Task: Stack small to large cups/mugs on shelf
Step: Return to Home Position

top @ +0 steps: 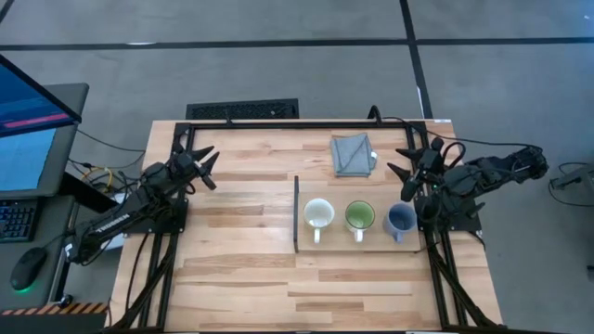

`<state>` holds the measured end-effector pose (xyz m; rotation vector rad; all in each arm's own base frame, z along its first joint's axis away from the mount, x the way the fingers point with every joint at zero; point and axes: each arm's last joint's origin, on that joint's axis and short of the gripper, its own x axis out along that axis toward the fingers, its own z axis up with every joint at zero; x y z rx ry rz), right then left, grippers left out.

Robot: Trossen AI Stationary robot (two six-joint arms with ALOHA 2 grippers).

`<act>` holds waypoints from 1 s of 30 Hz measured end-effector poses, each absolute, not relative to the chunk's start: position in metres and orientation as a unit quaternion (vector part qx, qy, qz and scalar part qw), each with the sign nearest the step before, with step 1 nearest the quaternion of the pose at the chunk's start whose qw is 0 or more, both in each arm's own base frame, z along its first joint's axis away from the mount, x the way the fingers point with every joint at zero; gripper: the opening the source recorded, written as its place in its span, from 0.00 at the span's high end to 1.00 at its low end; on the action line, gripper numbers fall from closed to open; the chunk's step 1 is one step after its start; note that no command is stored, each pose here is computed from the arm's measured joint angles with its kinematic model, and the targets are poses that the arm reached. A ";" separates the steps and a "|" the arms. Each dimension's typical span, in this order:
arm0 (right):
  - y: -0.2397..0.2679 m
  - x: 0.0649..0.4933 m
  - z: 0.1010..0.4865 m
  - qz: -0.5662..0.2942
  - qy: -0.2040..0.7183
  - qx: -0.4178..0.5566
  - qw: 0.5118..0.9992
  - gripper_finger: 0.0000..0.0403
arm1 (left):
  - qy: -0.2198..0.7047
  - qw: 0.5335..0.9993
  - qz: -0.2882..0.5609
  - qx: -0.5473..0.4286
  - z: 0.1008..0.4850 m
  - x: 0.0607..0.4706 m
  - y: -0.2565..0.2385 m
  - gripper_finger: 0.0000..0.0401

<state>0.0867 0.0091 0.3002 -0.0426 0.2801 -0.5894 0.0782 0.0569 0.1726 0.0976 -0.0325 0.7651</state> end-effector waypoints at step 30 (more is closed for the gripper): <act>0.031 0.089 0.295 -0.359 0.107 -0.116 0.920 0.37 | -0.011 0.931 0.361 0.047 0.171 0.079 0.057 0.70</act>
